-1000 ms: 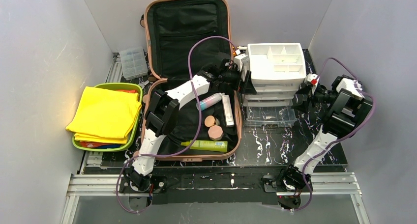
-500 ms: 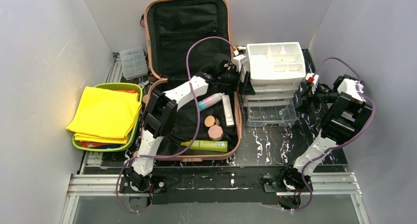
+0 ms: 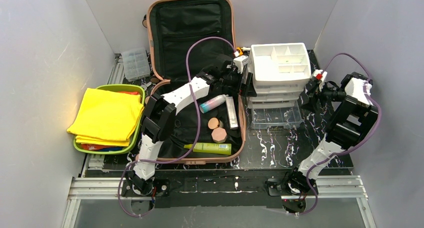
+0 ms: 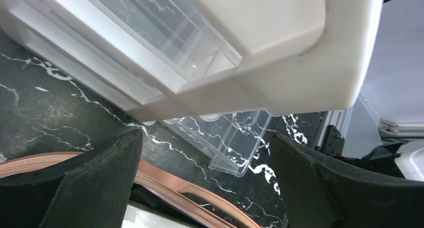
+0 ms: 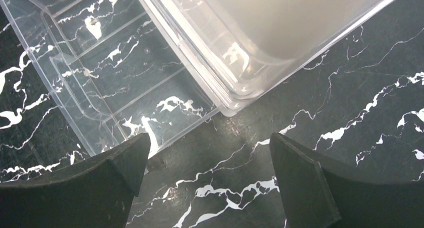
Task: Open, take out, and arrange the luggage
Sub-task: Open the drawer in the storage box.
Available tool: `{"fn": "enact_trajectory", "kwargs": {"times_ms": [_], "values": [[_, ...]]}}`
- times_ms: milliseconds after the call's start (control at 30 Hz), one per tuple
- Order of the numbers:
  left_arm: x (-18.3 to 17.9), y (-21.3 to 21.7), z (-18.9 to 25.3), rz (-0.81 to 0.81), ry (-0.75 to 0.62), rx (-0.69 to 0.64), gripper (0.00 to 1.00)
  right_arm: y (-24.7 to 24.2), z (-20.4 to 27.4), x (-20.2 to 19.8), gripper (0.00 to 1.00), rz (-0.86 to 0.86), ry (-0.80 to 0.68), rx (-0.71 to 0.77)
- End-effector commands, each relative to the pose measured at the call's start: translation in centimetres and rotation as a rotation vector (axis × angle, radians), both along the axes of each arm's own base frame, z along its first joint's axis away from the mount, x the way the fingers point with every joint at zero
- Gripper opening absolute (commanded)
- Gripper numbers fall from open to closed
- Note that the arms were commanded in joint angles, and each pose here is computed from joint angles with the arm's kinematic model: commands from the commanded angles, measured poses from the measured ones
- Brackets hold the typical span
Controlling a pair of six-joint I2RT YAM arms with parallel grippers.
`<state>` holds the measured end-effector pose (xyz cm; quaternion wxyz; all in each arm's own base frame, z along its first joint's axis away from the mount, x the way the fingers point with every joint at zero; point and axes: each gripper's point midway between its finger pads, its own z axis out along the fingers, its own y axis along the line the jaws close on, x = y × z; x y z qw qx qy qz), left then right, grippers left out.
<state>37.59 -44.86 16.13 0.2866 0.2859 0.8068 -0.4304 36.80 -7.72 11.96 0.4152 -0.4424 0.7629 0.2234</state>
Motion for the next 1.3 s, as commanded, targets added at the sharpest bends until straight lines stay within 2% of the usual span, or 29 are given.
{"fn": "enact_trajectory", "kwargs": {"times_ms": [0,267,633,867,967,1267], "values": [[-2.6,-0.2,1.4,-0.039,0.052,-0.027,0.98,0.9,2.0,0.4,0.98,0.015,-0.094,0.058],[-3.7,-1.3,1.0,-0.072,0.081,-0.052,0.98,2.9,1.4,-1.6,0.99,0.154,-0.098,0.137],[-3.9,-1.7,0.4,-0.082,0.099,-0.054,0.98,3.4,0.6,-1.9,0.98,0.178,-0.108,0.161],[-3.3,-1.7,-0.2,-0.064,0.075,-0.025,0.98,0.0,-0.7,1.1,0.98,-0.005,-0.119,-0.003],[-3.2,-1.8,-0.3,-0.064,0.084,-0.029,0.98,0.1,-0.2,1.5,0.98,-0.028,-0.156,-0.006],[-3.2,-2.0,-0.1,-0.065,0.085,-0.032,0.98,2.7,1.3,0.0,0.99,0.145,-0.143,0.115]]}}
